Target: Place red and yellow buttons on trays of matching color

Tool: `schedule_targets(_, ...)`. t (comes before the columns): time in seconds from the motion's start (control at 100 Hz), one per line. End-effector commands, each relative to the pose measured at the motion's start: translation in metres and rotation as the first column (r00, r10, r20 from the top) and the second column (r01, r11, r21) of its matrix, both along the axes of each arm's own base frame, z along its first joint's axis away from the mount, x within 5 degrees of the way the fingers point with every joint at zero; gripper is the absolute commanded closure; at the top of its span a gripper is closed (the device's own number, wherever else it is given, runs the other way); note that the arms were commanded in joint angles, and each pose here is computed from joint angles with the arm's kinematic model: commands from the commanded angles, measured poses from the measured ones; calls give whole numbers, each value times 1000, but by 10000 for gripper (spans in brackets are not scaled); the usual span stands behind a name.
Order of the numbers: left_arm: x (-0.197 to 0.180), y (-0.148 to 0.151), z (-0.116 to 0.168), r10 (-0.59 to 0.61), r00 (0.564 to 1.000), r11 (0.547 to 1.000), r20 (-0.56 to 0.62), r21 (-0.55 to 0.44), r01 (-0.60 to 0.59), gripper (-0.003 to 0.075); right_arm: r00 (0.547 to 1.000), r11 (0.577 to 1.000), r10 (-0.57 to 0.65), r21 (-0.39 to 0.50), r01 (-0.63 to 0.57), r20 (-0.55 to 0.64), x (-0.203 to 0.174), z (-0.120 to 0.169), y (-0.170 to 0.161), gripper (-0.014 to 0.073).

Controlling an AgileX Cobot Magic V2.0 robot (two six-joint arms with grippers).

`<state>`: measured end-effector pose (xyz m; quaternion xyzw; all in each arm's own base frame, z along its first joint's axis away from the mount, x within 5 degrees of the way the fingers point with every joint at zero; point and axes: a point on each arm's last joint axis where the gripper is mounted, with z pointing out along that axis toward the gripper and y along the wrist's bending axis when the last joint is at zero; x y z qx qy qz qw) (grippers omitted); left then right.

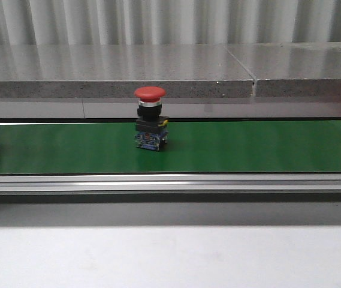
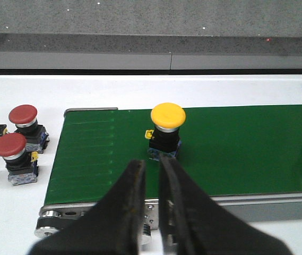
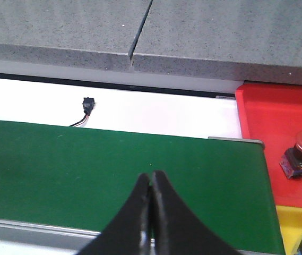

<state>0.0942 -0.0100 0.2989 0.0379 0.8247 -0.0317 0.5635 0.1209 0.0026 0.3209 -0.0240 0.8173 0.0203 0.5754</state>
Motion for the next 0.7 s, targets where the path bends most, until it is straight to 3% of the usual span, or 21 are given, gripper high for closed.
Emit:
schedule_targets(0.0, 1, -2, 16, -15, 994, 1000, 112, -19, 17, 741, 996, 1000, -20, 5, 20, 91, 0, 14, -1, 663)
schedule_targets(0.44, 1, -2, 16, -15, 994, 1000, 112, -19, 17, 741, 997, 1000, -15, 11, 14, 77, 0, 13, -1, 642)
schedule_targets(0.56, 1, -2, 16, -15, 994, 1000, 112, -19, 17, 741, 998, 999, -5, 46, 2, 55, -1, 11, 1, 468)
schedule_targets(0.69, 1, -2, 16, -15, 994, 1000, 112, -19, 17, 741, 999, 997, -1, 74, -3, 51, -1, 11, 2, 116)
